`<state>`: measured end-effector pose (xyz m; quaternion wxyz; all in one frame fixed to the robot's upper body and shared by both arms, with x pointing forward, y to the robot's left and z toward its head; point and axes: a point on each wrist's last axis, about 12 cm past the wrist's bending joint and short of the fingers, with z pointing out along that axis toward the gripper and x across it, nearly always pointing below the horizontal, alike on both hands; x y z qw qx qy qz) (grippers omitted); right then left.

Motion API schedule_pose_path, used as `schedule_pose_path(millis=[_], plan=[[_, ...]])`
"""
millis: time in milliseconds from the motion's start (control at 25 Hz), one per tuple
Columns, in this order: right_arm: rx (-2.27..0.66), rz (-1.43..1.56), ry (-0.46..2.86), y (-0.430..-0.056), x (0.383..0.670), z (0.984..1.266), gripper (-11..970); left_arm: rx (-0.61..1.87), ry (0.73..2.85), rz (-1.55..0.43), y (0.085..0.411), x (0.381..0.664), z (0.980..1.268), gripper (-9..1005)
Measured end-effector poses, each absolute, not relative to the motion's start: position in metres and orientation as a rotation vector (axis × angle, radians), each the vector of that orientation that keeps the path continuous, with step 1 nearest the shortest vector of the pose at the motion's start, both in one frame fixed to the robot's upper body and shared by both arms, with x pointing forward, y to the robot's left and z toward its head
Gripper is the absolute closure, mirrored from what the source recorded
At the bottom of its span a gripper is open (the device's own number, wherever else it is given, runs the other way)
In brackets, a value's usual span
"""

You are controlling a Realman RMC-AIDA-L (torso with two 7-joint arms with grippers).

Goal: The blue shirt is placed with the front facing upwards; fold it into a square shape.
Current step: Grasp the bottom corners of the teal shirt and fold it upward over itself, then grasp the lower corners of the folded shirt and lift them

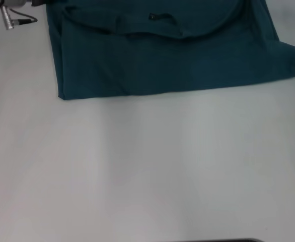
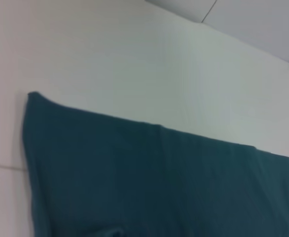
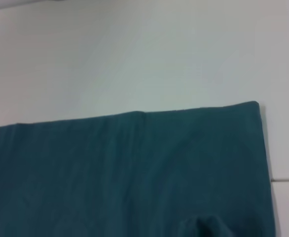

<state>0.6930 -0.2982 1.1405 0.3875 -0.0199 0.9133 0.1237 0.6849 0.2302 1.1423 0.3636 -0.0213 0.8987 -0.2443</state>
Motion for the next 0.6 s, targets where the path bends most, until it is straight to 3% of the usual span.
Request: schedule_pose_path(millis=[280, 440, 600], plan=[[-0.048, 0.487, 2.317, -0.308, 0.681, 1.152, 455, -0.124, 2.311, -0.710, 0.250, 0.672, 1.144, 480], [-0.062, 0.730, 2.199, -0.323, 0.654, 1.154, 354, -0.162, 2.281, -0.827, 0.265, 0.656, 1.149, 395], [-0.046, 0.877, 2.115, -0.344, 0.619, 1.141, 281, -0.227, 2.247, -0.934, 0.282, 0.636, 1.146, 380]])
